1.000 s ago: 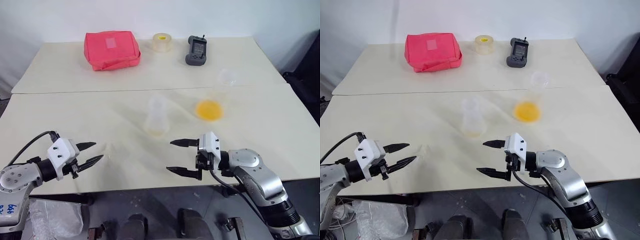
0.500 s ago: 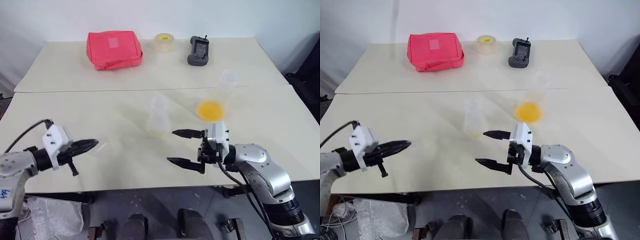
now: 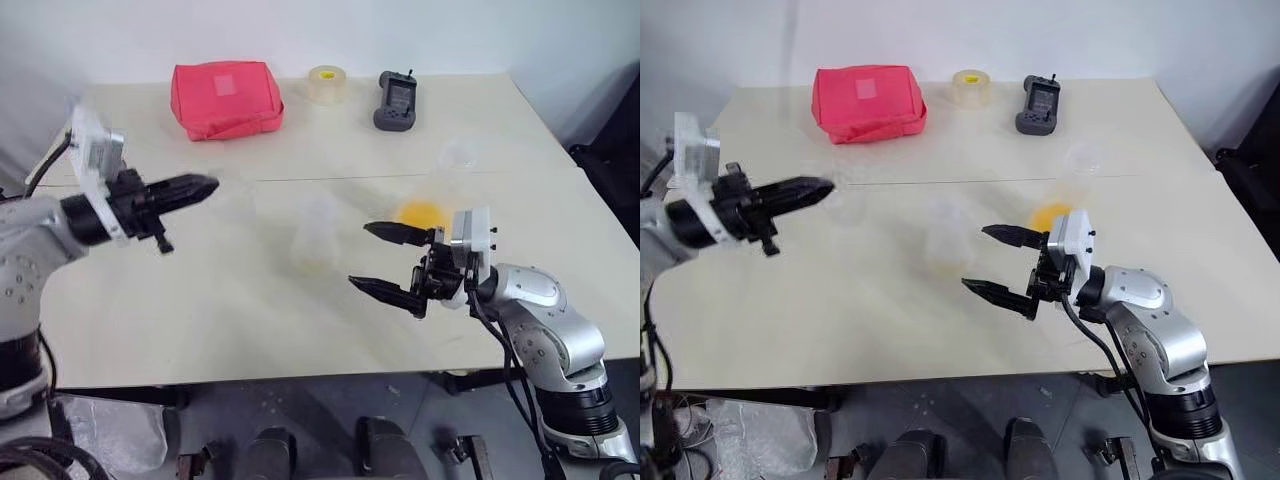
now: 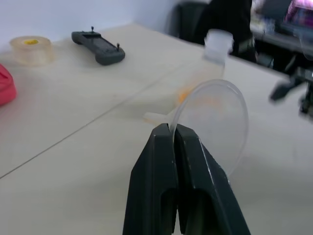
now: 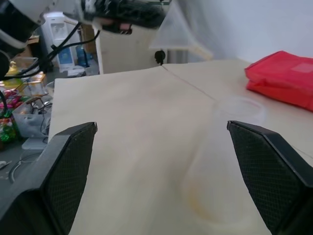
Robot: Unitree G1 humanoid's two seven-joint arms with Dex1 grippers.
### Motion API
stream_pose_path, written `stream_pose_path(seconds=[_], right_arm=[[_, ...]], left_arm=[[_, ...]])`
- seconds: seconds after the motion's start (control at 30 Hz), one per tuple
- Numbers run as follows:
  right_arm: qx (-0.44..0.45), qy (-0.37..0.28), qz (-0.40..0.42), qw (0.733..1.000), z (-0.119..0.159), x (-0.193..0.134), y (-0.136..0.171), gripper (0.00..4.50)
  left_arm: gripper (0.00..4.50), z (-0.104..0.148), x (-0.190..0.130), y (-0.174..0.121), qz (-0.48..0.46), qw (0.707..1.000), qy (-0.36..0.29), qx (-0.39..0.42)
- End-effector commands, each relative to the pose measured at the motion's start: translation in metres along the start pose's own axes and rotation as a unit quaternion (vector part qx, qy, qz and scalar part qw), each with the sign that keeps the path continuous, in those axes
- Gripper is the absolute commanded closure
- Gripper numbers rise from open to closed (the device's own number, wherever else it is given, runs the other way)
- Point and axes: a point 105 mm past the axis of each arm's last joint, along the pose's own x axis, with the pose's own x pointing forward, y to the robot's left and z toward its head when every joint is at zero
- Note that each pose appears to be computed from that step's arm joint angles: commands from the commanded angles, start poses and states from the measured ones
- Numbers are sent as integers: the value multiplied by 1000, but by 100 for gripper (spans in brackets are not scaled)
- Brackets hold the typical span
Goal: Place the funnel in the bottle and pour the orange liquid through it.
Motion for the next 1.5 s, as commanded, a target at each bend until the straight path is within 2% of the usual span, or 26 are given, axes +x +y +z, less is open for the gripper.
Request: stream_pose_path(seconds=[0.03,0.17,0.37,0.47,0.57,0.77,0.87,1.17,1.5], right_arm=[[-18,-45,-18,999,25,-2,-7,0],[-33,-50,-30,998,28,-8,-10,0],[-42,-30,-47,998,25,-18,-10,0],[-46,-29,-50,997,25,-21,-10,0],[-70,-32,-72,994,27,-31,-15,0],[-71,0,-73,995,17,-44,-9,0],[-69,23,-68,995,7,-53,-4,0],[-60,15,-109,992,-3,-63,3,0],[-56,12,-125,991,-6,-61,9,0]], left_arm=[[448,13,13,8,17,999,7,-46],[448,14,33,16,22,993,54,-107],[448,35,64,16,-17,981,54,-187],[448,34,69,14,-29,972,79,-218],[448,23,75,6,-46,954,136,-263],[448,24,82,-3,-77,931,166,-317],[448,21,86,-5,-84,924,178,-328],[448,15,89,-17,-116,908,218,-337],[448,19,85,-9,-99,918,230,-306]])
